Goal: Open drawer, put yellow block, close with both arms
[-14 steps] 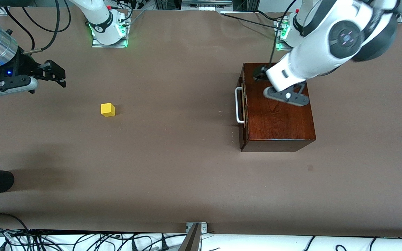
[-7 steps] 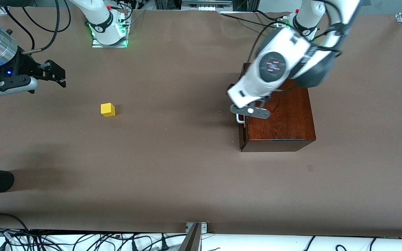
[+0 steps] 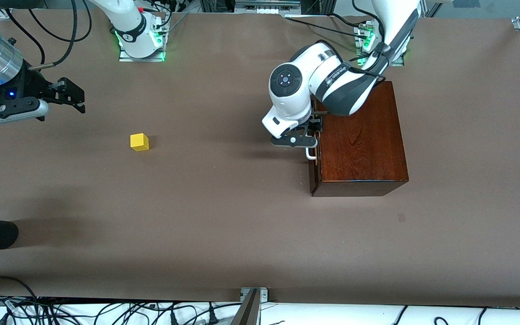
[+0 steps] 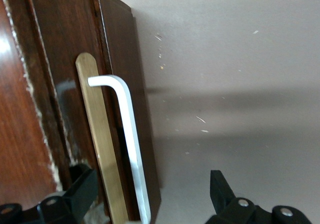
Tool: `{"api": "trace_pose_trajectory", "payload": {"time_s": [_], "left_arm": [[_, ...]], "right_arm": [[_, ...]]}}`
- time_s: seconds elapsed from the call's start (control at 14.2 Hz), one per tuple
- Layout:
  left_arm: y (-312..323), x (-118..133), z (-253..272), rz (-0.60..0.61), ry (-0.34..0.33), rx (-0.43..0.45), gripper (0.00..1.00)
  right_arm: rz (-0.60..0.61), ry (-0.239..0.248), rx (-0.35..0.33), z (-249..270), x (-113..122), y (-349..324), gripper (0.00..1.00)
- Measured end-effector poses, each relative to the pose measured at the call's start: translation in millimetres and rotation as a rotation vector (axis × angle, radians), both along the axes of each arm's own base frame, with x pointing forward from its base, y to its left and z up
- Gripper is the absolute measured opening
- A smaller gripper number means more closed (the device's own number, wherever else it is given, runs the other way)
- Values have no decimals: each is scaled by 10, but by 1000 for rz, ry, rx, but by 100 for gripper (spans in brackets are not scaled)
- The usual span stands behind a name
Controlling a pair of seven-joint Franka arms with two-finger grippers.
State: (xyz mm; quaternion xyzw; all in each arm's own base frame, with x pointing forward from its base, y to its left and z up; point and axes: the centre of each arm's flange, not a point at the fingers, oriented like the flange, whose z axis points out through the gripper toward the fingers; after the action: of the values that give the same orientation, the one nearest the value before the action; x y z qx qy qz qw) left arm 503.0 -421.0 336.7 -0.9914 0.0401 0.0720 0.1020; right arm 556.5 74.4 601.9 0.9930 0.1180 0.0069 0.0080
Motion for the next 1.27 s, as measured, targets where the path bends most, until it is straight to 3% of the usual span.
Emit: {"api": "trace_pose_trajectory", "payload": {"time_s": [0.35, 0.7, 0.99, 1.27], "left_arm": [[-32, 31, -137, -18, -15, 19, 100], [-207, -90, -427, 18, -9, 31, 100], [-222, -90, -498, 7, -44, 62, 100], [-384, -164, -482, 12, -80, 31, 100]], "right_arm": [[0, 0, 0, 0, 0, 0, 100], [0, 0, 0, 0, 0, 0, 100], [0, -6, 1, 5, 6, 1, 100], [0, -11, 1, 10, 11, 2, 100]]}}
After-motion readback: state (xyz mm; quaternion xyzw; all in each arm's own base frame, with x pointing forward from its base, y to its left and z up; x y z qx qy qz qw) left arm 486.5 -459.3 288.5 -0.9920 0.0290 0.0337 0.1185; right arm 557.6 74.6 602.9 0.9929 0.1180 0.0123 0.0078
